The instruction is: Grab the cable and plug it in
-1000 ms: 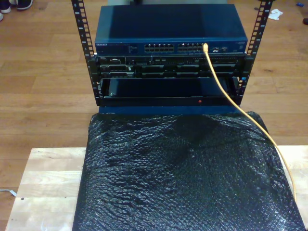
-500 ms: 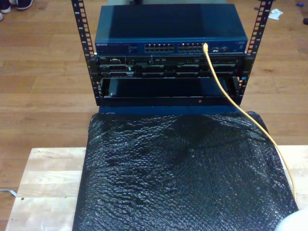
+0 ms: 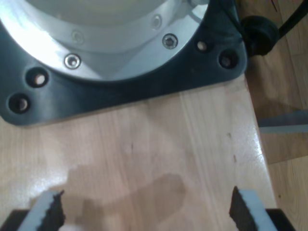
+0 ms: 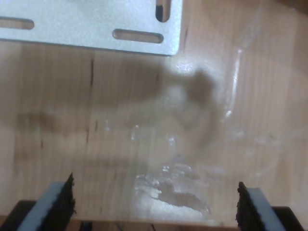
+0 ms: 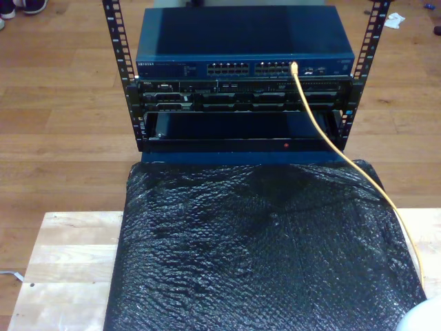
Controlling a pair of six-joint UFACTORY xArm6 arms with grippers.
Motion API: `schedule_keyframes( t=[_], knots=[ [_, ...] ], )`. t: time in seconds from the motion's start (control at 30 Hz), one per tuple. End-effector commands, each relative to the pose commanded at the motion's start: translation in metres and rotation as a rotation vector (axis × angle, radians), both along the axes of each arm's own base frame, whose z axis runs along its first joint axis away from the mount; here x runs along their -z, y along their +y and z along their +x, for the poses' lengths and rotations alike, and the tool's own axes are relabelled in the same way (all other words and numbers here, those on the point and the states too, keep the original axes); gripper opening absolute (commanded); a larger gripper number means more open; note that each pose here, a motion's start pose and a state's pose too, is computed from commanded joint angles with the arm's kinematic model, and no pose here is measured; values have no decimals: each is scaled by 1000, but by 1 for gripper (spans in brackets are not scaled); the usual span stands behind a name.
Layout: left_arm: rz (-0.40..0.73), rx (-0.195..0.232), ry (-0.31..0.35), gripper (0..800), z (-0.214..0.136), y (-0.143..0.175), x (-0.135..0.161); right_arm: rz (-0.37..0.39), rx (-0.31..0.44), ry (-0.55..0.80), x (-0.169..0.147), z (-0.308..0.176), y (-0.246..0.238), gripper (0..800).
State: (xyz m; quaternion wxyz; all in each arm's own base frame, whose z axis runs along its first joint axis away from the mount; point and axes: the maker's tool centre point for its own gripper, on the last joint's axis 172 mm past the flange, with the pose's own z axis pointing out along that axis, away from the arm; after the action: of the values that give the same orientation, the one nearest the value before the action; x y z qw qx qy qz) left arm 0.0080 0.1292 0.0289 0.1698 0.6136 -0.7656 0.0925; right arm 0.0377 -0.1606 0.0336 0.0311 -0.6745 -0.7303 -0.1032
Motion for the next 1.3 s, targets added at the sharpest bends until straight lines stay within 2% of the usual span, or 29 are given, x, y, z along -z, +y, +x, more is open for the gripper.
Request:
schedule_keyframes(
  t=[0.2,0.43,1.3],
  knots=[
    [-2,-1,0,800,0,0,0,-6,-24,0,12,-2,3,797],
    [0,-1,-1,800,0,0,0,-15,-4,0,12,-4,1,797],
    [-2,-1,0,800,0,0,0,-15,-4,0,12,-4,1,797]
  ],
)
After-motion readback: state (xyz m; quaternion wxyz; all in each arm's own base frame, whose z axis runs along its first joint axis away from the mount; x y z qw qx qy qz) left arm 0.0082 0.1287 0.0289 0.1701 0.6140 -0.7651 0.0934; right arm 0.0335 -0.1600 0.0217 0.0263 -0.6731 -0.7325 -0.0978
